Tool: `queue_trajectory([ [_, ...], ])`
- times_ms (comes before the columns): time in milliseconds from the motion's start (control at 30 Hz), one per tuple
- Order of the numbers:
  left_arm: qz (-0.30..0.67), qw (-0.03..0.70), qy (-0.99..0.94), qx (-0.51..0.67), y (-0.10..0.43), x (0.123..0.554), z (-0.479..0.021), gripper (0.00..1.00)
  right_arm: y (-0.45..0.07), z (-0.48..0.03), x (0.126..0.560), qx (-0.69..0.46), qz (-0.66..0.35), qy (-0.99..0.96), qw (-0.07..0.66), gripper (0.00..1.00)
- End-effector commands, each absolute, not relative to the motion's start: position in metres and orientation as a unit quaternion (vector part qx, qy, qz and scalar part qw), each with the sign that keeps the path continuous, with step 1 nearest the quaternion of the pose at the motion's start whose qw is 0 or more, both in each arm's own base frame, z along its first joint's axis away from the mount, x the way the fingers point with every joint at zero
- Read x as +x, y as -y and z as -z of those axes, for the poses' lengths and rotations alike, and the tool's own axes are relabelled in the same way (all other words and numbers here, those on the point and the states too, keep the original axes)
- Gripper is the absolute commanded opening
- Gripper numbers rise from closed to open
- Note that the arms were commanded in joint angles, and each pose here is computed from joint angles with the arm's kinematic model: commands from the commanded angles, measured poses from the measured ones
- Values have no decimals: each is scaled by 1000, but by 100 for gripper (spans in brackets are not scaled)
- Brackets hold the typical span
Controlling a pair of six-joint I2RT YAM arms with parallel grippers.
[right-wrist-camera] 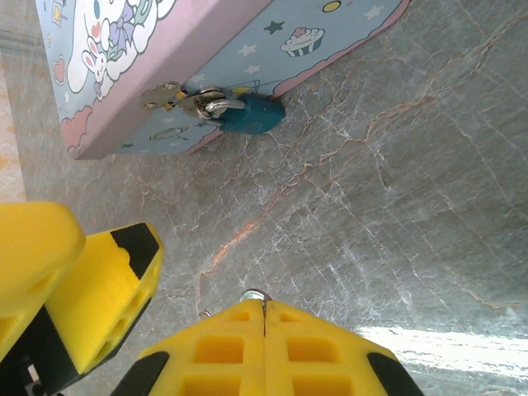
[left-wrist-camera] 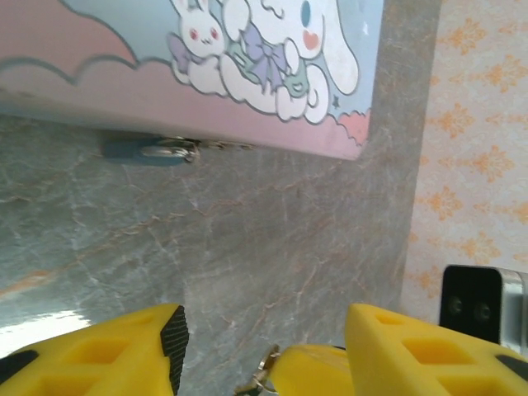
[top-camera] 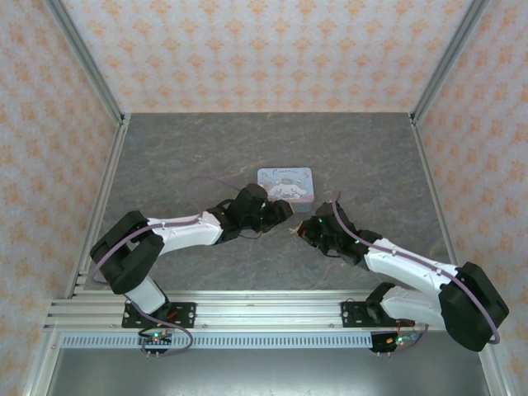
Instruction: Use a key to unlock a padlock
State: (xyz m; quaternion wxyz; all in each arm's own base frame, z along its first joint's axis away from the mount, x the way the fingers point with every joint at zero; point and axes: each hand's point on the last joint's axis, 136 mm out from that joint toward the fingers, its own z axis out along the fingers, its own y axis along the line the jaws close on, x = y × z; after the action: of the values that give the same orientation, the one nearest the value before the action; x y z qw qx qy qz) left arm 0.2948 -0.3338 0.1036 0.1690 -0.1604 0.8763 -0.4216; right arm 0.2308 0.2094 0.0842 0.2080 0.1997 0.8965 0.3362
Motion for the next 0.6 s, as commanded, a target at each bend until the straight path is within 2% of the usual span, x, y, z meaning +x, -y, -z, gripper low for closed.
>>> queue_trajectory([
  [0, 430, 175, -870, -166, 340, 294, -102, 53, -215, -97, 241, 203, -354, -886, 220, 0],
  [233, 418, 174, -875, -170, 340, 289, -90, 51, -214, -97, 242, 212, -359, -882, 221, 0],
  [567, 418, 174, -874, -177, 338, 286, -83, 40, -214, -96, 243, 217, -362, -879, 221, 0],
])
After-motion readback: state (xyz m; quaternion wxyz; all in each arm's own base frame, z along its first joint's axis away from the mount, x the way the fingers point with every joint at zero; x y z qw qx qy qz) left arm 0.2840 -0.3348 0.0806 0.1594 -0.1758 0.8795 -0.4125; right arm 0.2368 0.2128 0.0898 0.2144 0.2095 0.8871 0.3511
